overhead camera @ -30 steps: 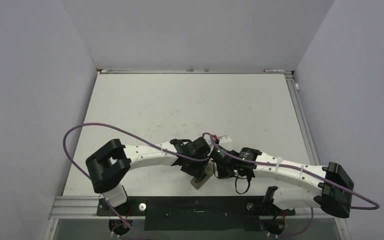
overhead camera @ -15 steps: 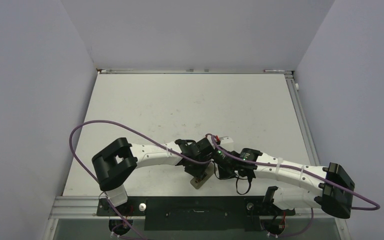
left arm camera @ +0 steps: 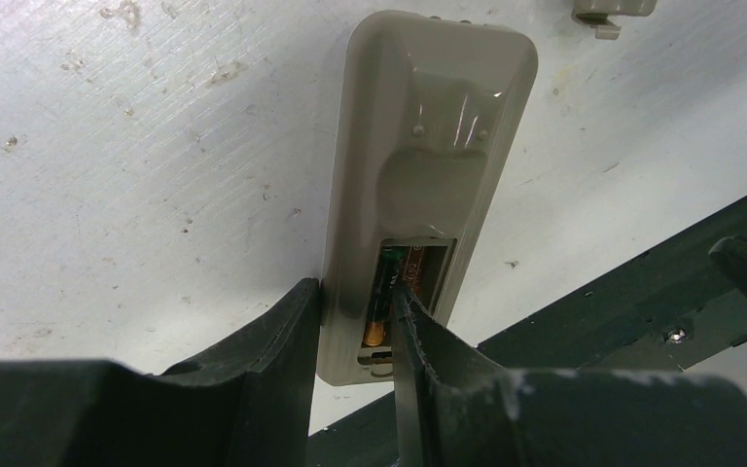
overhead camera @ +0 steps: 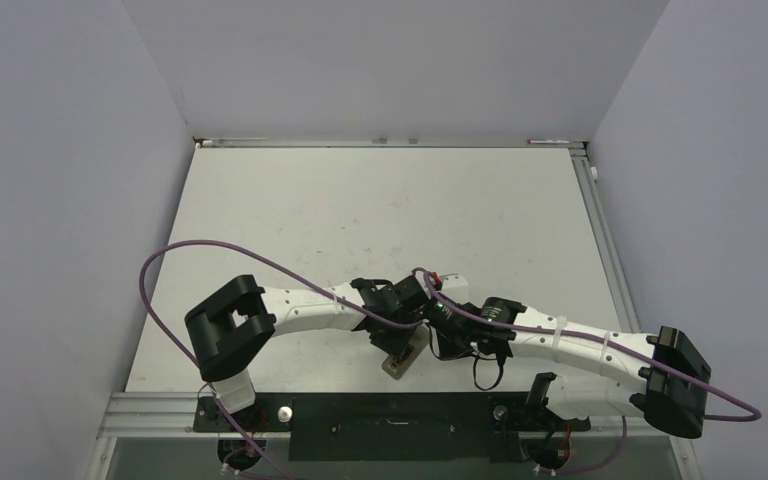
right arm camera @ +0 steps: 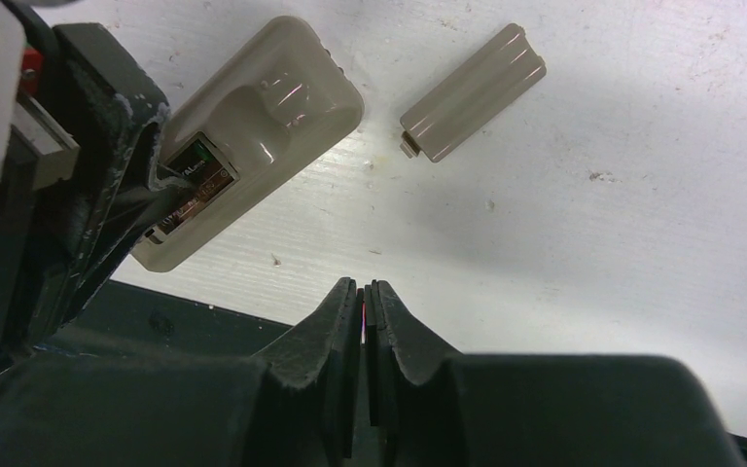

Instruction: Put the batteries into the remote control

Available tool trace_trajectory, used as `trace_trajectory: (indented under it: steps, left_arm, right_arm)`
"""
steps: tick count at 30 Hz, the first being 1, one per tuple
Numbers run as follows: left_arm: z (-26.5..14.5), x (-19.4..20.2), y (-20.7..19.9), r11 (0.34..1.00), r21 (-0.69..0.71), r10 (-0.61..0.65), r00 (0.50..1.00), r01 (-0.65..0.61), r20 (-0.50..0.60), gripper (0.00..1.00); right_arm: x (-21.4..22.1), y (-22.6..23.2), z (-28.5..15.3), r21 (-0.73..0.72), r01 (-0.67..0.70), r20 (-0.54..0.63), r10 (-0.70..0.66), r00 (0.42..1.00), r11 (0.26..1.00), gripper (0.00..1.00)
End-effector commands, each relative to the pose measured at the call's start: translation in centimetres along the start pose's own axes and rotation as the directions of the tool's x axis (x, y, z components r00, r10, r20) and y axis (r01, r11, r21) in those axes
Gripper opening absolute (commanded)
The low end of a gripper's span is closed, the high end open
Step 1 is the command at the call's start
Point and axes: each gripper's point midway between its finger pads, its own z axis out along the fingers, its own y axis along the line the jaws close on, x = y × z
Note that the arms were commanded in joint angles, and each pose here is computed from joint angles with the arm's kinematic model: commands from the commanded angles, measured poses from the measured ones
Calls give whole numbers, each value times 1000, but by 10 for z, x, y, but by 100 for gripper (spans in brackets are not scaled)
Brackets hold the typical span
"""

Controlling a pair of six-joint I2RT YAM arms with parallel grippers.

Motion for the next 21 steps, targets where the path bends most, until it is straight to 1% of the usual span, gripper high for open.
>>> trace_trajectory:
  steps: [1,5,9,11,17,21]
  left_arm:
    - [5,-11,-11,999,24,30,999,-31,34,0]
    - [3,-13,-11,999,21,29,999,-30,41,0]
    - [-3,-17,-11,999,15,30,997,-31,64,15]
    - [-8,-20,-12,999,18,35,996,-36,78,22]
    - [-19,-26,-10,999,5,51,993,-52,109,34]
    - [-27,-28,-8,999,-4,52,991,-52,126,43]
  right_arm:
    - [-13,12,-4,-55,13,59,-9,998,998,9]
    - [-15,13,-5,-50,19,63,-16,998,999,9]
    - [-17,10,-7,-34,25,69,-23,997,999,10]
    - [-18,9,-7,-29,26,71,-24,997,999,13]
    - [-22,11,-9,-33,25,81,-22,996,999,20]
    - [-26,11,-11,-25,25,95,-22,995,999,27]
